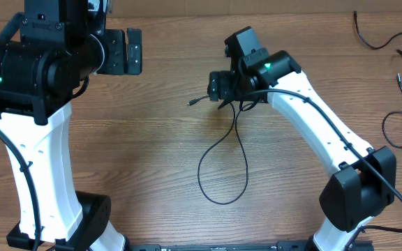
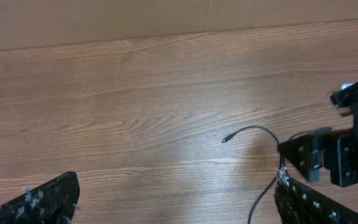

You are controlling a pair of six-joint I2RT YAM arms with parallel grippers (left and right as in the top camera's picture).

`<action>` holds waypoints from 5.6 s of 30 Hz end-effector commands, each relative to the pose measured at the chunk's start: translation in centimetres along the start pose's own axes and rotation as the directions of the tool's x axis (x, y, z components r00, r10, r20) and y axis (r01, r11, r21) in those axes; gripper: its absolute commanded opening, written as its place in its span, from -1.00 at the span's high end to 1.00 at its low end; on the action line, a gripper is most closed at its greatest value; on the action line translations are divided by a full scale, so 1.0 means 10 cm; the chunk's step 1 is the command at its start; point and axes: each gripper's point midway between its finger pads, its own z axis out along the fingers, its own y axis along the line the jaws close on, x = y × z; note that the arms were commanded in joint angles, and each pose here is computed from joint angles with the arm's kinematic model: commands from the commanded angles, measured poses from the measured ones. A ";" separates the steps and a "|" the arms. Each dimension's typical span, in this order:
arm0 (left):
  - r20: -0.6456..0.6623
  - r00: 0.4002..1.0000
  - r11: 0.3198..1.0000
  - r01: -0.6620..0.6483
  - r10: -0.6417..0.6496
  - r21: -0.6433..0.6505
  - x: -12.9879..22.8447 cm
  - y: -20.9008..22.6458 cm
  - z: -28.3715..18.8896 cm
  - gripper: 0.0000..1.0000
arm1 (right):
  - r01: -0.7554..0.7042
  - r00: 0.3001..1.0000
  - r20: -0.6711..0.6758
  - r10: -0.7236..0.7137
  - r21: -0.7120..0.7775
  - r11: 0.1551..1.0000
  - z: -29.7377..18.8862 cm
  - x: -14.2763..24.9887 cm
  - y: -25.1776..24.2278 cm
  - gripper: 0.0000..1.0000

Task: Untangle cables

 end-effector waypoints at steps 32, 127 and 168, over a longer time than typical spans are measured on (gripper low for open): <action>0.009 1.000 1.000 -0.018 0.018 0.016 0.00 -0.03 -0.05 -1.00 | -0.301 0.925 -0.169 0.341 0.225 0.927 1.10 0.63 -0.95 -0.99; 0.008 0.999 0.998 -0.041 0.040 0.041 0.01 -0.08 -0.05 -1.00 | -0.117 0.986 -0.082 0.147 0.298 0.948 -0.17 -0.54 -0.47 0.92; 0.006 0.999 0.997 -0.041 0.041 0.070 0.01 -0.13 -0.05 -1.00 | -0.278 0.909 0.317 0.270 -0.021 0.960 -2.31 -1.02 -1.17 -0.46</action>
